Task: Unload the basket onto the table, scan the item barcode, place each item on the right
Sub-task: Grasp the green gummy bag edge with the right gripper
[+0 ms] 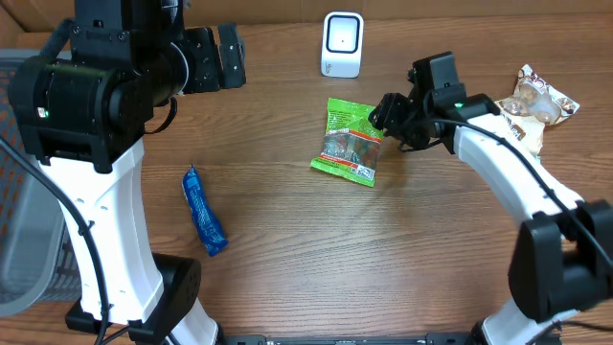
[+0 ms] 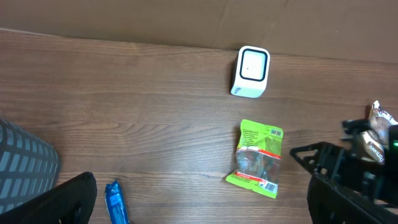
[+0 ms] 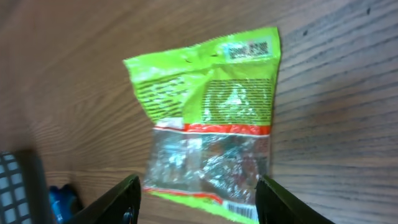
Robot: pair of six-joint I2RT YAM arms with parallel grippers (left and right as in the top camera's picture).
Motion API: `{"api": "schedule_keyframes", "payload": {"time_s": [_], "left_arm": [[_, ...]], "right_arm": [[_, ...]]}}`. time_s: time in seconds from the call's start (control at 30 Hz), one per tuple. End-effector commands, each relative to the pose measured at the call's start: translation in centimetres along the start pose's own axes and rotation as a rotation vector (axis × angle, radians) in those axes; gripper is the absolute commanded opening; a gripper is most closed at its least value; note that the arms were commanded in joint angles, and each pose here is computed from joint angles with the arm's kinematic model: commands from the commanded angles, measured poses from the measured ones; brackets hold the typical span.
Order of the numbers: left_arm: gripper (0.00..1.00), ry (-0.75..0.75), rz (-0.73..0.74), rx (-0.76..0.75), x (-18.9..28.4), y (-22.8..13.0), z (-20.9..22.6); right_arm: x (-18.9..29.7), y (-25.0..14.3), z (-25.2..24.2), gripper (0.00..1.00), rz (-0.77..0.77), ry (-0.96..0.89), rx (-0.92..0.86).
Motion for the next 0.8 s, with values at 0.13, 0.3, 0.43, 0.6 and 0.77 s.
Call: {"api": "schedule_keyframes", "payload": {"time_s": [0.13, 0.3, 0.43, 0.6, 0.77], "left_arm": [[1.0, 0.002, -0.006, 0.001, 0.1, 0.0, 0.0], [1.0, 0.002, -0.006, 0.001, 0.1, 0.0, 0.0], [1.0, 0.002, -0.006, 0.001, 0.1, 0.0, 0.0], [1.0, 0.002, -0.006, 0.001, 0.1, 0.0, 0.0], [1.0, 0.002, -0.006, 0.001, 0.1, 0.0, 0.0]], "right_arm": [[-6.5, -3.2, -3.0, 0.6, 0.186, -0.012, 0.01], [-8.8, -4.0, -2.8, 0.6, 0.231, 0.084, 0.123], [-10.6, -4.5, -2.2, 0.59, 0.238, 0.173, 0.244], [-12.8, -5.9, -2.7, 0.37, 0.294, 0.251, 0.279], [-12.7, -5.5, -3.3, 0.04, 0.29, 0.262, 0.266]]}}
Point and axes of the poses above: each gripper's point midway between its finger pads, its own x axis back along the fingers, its own z axis along the line the jaws close on, y = z × x, the point moved 3 cm from there along x, back along the fingers, and after that the axes turned 8 degrees about x, right-handed, at the moved point
